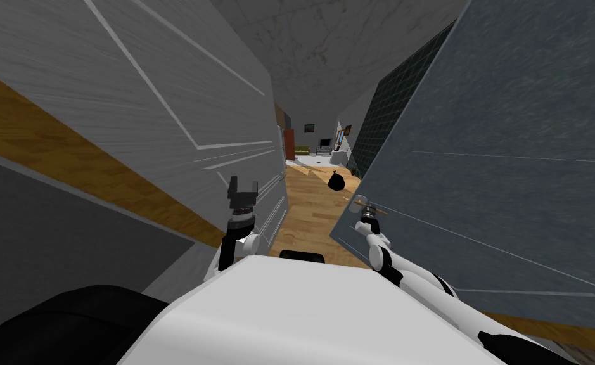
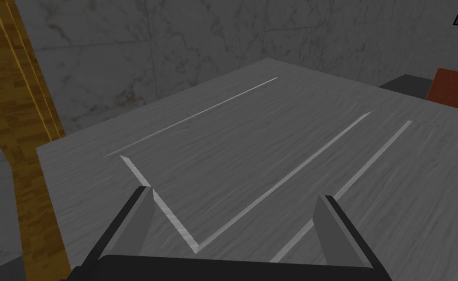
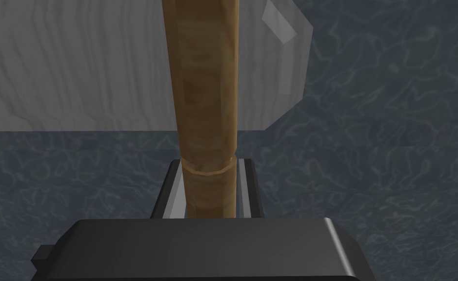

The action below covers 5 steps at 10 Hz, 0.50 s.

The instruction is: Push the door open

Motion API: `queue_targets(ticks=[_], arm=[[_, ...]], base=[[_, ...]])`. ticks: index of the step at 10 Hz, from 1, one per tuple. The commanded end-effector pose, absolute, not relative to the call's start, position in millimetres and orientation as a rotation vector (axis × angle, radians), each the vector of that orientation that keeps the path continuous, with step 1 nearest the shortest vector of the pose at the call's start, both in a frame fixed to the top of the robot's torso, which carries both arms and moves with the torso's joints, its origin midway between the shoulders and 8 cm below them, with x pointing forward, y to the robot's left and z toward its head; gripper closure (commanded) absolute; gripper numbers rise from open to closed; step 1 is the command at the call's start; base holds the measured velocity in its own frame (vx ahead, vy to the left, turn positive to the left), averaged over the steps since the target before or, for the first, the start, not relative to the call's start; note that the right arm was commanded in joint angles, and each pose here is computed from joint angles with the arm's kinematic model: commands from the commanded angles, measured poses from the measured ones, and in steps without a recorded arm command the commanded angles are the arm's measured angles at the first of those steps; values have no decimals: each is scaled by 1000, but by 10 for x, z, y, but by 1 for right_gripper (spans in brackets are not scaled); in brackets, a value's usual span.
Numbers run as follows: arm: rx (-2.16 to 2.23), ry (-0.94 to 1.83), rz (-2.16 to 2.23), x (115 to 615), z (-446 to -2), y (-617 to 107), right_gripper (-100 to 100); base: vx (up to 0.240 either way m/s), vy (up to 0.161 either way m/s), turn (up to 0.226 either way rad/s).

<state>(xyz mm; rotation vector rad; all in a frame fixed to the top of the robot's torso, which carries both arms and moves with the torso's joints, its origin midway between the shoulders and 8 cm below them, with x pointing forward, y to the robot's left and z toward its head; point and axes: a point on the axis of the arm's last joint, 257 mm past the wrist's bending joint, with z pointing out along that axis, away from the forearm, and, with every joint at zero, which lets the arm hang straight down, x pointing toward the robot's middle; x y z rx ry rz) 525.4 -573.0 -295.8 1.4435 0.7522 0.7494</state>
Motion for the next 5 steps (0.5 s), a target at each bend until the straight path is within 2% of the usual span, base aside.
queue_targets(ticks=[1,3,5], arm=[[1441,738,739,5235,-2923,-5796,100],[1451,733,727,5183,-2964,-5833,100],[1454,720,715,5143,-2959,-5893,100]], base=[[171,63,-120],[89,13,-47],[159,-1,-46]])
